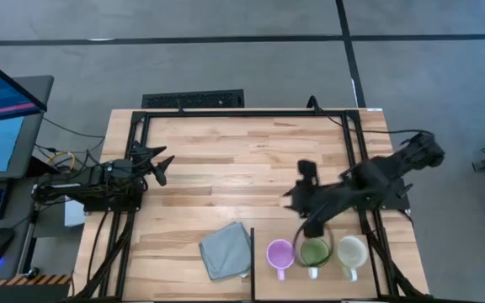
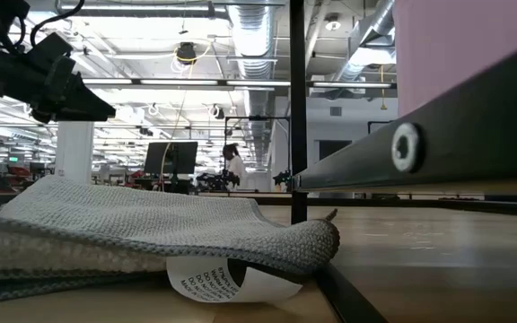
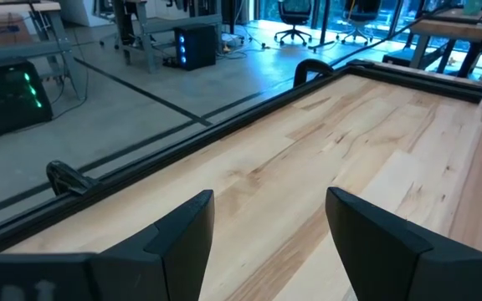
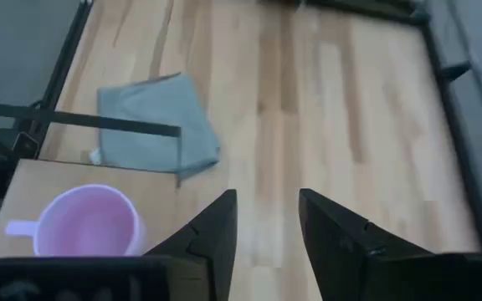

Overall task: Stack small to large cups/mugs on shelf
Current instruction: Return to Home Position

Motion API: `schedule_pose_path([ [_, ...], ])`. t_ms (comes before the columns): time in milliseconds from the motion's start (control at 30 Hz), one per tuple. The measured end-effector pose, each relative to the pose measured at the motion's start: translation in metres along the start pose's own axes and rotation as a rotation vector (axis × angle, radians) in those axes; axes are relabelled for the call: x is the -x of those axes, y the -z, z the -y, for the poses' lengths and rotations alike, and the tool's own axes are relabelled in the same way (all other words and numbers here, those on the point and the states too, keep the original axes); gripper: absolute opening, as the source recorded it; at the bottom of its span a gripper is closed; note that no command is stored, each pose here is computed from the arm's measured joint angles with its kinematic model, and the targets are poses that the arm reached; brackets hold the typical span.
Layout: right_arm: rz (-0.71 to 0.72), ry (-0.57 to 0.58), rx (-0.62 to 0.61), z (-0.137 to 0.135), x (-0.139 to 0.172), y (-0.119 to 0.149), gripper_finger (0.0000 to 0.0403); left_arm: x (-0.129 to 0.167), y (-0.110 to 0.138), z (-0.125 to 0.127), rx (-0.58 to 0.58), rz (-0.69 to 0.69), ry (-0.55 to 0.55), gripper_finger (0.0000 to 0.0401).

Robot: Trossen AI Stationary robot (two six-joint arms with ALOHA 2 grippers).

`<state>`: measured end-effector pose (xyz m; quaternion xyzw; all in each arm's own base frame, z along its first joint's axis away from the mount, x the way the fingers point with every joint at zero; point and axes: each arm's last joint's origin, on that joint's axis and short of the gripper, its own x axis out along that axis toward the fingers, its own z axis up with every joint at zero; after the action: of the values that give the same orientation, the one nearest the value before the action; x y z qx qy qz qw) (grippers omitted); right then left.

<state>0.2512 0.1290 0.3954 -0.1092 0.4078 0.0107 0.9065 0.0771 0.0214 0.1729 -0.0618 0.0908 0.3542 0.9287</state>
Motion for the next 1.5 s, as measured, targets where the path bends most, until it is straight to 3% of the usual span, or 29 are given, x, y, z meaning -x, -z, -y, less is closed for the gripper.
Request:
schedule_pose_path([
  [300, 0.186, 0.158, 0.018, 0.053, 0.067, 0.018, 0.0153, 0.000, 0.000, 0.000, 0.002, 0.001, 0.000, 0.0222],
  [467, 0.210, 0.230, -0.024, 0.081, 0.095, 0.035, 0.0149, 0.000, 0.000, 0.000, 0.001, 0.001, 0.000, 0.0222],
  [700, 0.197, 0.487, -0.143, 0.115, 0.123, 0.071, 0.0150, 0.000, -0.001, 0.000, -0.116, 0.023, -0.017, 0.0222],
  [833, 0.188, 0.585, -0.218, 0.125, 0.127, 0.099, 0.0151, 0.000, -0.002, 0.000, -0.168, 0.024, -0.018, 0.0222],
  [1133, 0.222, 0.701, -0.344, 0.125, 0.106, 0.168, 0.0146, 0.000, -0.002, 0.000, -0.171, 0.027, -0.019, 0.0222],
  [1267, 0.280, 0.749, -0.360, 0.120, 0.100, 0.199, 0.0147, 0.000, -0.002, 0.000, -0.171, 0.028, -0.021, 0.0222],
  [1500, 0.509, 0.841, -0.389, 0.110, 0.100, 0.242, 0.0146, 0.000, -0.003, -0.001, -0.175, 0.032, -0.040, 0.0222],
])
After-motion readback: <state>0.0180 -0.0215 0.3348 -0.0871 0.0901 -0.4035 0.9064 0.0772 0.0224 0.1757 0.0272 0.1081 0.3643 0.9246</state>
